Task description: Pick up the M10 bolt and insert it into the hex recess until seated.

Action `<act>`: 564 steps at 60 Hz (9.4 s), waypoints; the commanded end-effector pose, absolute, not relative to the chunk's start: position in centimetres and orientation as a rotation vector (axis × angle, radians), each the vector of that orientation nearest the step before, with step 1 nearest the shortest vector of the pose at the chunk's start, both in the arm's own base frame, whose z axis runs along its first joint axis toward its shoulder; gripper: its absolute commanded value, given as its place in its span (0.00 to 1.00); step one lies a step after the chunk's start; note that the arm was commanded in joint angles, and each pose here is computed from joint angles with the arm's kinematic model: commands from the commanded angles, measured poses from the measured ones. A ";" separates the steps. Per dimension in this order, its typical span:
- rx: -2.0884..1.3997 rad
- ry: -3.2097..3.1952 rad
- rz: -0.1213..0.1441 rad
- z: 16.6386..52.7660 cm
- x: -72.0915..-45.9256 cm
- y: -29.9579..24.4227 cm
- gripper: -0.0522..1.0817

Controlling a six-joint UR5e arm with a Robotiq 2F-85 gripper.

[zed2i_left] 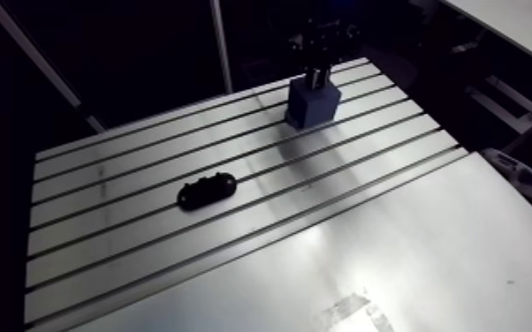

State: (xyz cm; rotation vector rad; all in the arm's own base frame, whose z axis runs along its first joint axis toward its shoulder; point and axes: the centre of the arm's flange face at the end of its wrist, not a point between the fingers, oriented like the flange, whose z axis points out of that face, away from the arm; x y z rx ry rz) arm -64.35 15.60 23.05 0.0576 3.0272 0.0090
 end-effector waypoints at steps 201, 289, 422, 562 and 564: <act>-0.531 2.992 -0.002 24.0 -64.7 16.0 0.68; -0.773 2.925 0.000 23.5 -65.4 16.4 0.67; 0.184 3.021 0.036 28.6 -64.6 17.0 1.00; 0.164 2.985 -0.028 23.4 -64.2 18.0 1.00; 0.162 2.985 -0.028 23.4 -64.2 18.0 1.00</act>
